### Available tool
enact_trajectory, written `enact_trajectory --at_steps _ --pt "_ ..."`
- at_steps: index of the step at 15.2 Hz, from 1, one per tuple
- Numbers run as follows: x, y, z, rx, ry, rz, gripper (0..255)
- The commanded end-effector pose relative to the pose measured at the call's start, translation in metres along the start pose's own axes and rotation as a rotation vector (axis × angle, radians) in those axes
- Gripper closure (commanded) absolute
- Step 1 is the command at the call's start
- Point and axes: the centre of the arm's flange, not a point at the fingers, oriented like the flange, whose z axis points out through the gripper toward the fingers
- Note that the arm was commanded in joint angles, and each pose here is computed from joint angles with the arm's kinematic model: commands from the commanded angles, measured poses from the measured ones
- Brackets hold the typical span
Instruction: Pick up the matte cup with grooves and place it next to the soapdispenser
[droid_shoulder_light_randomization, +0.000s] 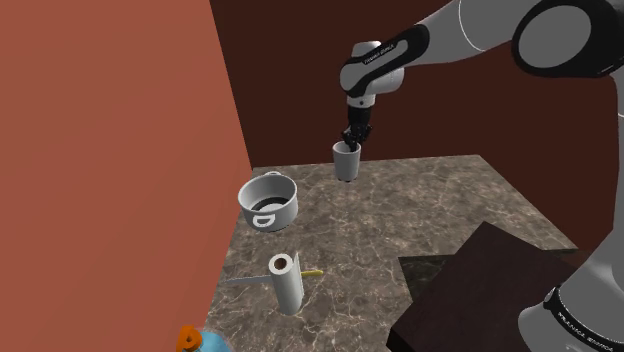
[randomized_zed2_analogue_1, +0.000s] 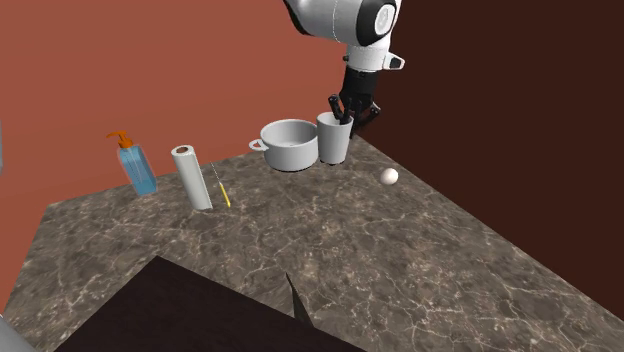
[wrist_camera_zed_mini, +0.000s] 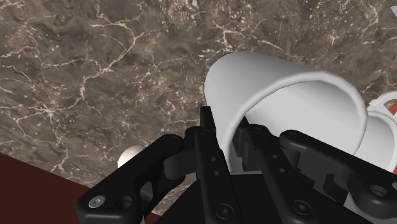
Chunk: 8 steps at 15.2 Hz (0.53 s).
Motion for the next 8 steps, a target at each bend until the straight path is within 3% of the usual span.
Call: enact_trajectory --at_steps 1,8 --pt "-0.001 -0.002 -0.01 0.0 0.0 0.0 255" --pt "-0.002 -0.006 -0.047 0.0 0.0 0.0 255"
